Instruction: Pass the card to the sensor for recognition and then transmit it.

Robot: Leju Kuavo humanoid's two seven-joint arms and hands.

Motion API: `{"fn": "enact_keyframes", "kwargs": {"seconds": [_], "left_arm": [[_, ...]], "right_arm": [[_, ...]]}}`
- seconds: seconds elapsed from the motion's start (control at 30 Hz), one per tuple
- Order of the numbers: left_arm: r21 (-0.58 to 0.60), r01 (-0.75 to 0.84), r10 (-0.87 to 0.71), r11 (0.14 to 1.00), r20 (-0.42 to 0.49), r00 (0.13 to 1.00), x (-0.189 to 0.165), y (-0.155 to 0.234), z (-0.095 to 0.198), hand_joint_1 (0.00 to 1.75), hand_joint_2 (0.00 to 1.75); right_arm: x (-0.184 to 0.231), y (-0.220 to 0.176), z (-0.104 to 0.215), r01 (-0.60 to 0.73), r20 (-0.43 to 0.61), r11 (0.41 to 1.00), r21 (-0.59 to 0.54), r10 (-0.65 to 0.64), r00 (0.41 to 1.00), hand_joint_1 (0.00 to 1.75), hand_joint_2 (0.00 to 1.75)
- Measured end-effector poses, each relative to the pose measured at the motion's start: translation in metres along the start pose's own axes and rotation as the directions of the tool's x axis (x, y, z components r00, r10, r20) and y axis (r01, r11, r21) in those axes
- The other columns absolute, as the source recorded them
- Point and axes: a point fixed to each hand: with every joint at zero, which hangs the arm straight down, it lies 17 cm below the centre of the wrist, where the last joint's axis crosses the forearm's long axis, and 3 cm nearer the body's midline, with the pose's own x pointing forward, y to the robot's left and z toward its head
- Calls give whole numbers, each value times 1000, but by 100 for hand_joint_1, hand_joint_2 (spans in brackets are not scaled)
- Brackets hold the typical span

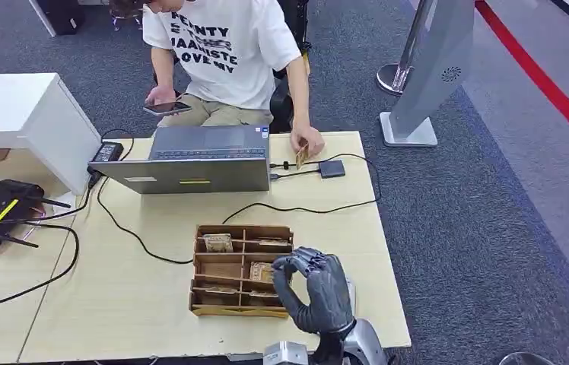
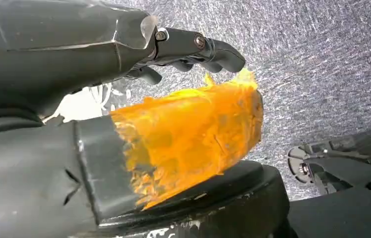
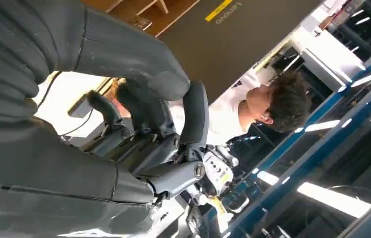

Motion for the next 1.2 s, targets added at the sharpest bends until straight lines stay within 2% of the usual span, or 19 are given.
{"fn": "enact_keyframes", "kwargs": {"seconds": [0.13, 0.63, 0.67, 0.73, 0.77, 0.87, 1.0, 1.2], "left_arm": [[1, 1, -1, 1000, 1, 1000, 0, 0, 0, 0, 0], [1, 2, -2, 1000, 1, 1000, 0, 0, 0, 0, 0], [1, 2, -2, 1000, 1, 1000, 0, 0, 0, 0, 0], [1, 2, -2, 1000, 1, 1000, 0, 1, 0, 0, 0], [1, 2, -2, 1000, 1, 1000, 0, 1, 0, 0, 0], [4, 6, -6, 1000, 4, 1000, 0, 1, 0, 0, 0], [7, 20, -20, 1000, -10, 1000, -2, 2, 0, 0, 0], [8, 28, -28, 1000, -10, 1000, -2, 2, 0, 0, 0]], "right_arm": [[-2, 5, 1, -57, 10, 998, 24, 57, 998, 150, 175], [-4, 9, 4, -67, 11, 997, 39, 67, 998, 150, 175], [-4, 9, 4, -67, 11, 997, 39, 67, 998, 141, 175], [-4, 9, 4, -68, 12, 997, 40, 68, 998, 80, 175], [-5, 9, 4, -72, 8, 997, 42, 71, 997, 68, 175], [-9, 12, 3, -106, 0, 993, 55, 106, 994, 70, 175], [-10, 21, -6, -164, 33, 983, 80, 162, 986, 58, 175], [-3, 28, -18, -177, 67, 980, 89, 172, 983, 59, 175]]}}
